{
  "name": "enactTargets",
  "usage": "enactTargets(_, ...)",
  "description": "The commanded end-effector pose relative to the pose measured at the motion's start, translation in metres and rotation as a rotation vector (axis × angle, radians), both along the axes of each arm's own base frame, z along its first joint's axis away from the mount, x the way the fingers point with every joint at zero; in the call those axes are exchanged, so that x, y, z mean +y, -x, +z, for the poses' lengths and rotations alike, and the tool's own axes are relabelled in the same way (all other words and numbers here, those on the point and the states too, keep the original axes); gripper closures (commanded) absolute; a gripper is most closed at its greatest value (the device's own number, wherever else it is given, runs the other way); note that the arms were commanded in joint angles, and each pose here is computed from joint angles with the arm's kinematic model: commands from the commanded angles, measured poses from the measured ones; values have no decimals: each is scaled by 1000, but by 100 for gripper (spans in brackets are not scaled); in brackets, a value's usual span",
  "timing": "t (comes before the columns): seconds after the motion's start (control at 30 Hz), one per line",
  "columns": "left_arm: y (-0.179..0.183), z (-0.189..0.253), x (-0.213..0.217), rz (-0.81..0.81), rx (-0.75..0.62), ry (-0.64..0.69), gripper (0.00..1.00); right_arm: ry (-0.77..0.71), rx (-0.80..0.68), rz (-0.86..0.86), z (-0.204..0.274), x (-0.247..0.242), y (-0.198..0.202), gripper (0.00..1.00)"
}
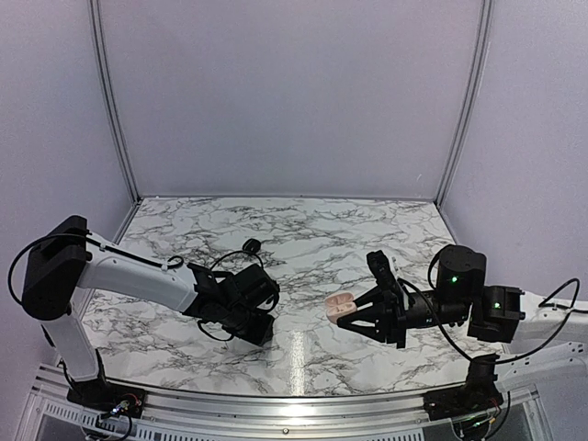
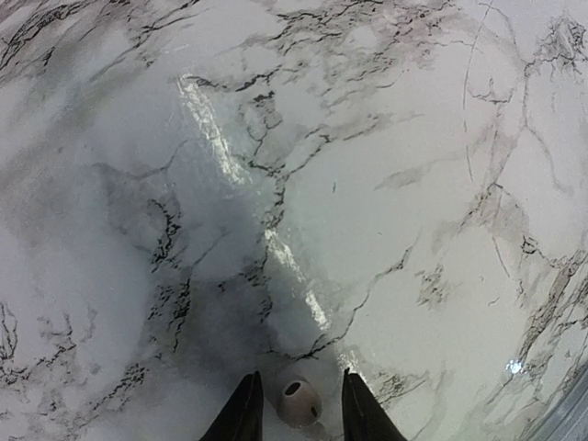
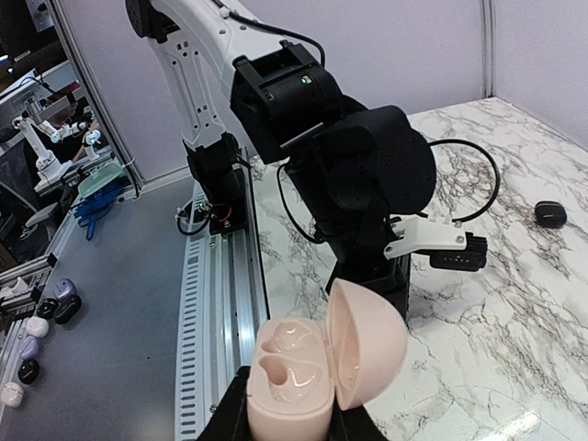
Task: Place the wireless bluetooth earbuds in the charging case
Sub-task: Pick up the left earbud from the center of the board.
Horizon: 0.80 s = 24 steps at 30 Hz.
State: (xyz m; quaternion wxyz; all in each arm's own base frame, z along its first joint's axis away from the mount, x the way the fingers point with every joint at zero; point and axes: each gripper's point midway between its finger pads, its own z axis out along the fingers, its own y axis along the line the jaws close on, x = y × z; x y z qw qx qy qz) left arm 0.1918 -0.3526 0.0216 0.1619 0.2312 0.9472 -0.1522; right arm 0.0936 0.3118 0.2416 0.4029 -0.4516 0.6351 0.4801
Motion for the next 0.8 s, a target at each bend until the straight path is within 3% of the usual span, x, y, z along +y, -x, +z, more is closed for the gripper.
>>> enactTargets(0.0,5,4,3,-25,4,-22,73,-22,-4,-2,9,2,0,100)
enactTargets(0.37,4,3,6,-64,-51,-98,82,-19,-1,-4,7,2,0,100)
enactTargets(0.77,-16,46,3,-66,-205,-63,88,-26,-6,-12,5,5,-3,100)
